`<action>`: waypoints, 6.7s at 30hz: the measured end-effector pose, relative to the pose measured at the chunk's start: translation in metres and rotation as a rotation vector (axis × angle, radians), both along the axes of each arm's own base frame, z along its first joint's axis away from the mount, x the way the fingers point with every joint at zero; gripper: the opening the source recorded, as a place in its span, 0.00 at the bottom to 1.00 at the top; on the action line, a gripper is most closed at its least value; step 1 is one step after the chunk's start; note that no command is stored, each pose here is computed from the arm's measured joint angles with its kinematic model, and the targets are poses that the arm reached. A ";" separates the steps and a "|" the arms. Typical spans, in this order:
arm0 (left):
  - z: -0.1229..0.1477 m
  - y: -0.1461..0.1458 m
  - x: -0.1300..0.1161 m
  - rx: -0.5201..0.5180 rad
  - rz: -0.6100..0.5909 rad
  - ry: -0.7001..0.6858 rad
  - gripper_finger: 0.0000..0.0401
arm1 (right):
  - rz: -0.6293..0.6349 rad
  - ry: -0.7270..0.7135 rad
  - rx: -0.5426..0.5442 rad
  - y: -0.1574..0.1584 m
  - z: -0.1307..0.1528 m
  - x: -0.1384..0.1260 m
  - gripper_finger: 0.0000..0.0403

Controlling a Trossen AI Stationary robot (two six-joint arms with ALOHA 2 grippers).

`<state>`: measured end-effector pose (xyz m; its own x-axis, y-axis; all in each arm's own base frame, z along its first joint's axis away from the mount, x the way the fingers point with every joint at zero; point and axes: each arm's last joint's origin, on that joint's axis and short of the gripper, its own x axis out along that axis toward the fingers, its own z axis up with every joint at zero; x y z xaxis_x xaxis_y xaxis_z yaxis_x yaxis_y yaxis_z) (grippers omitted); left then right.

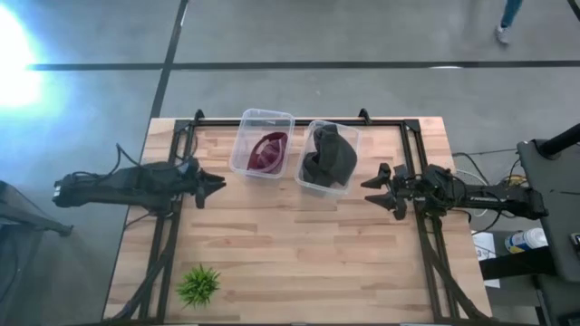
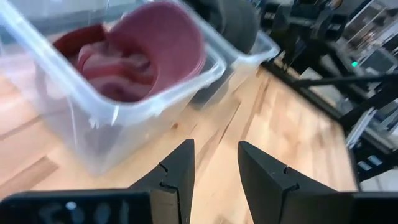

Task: Pick and place caps into container
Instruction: Return to Home Position

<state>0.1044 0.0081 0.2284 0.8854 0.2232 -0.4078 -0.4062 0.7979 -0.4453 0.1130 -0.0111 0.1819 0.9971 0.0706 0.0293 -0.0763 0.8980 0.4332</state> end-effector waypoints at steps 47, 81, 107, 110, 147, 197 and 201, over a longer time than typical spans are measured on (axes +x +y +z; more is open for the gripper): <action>-0.020 -0.001 -0.008 -0.026 -0.030 0.141 0.29 | -0.016 -0.193 -0.013 0.008 0.005 -0.018 0.62; -0.021 -0.001 -0.002 0.144 -0.081 0.056 0.29 | -0.017 -0.146 -0.009 0.007 0.002 -0.015 0.62; -0.057 0.002 -0.008 0.570 -0.074 -0.333 0.29 | -0.017 -0.146 -0.009 0.007 0.002 -0.015 0.62; -0.058 0.002 -0.008 0.574 -0.085 -0.330 0.29 | -0.017 -0.146 -0.009 0.007 0.002 -0.015 0.62; -0.058 0.001 -0.008 0.486 -0.121 -0.359 0.29 | -0.013 -0.130 -0.023 0.008 0.000 -0.014 0.62; -0.058 0.001 -0.008 0.486 -0.120 -0.360 0.29 | 0.043 -0.003 -0.371 0.014 -0.016 -0.013 0.62; -0.058 0.001 -0.008 0.486 -0.120 -0.360 0.29 | 0.043 -0.003 -0.371 0.014 -0.016 -0.013 0.62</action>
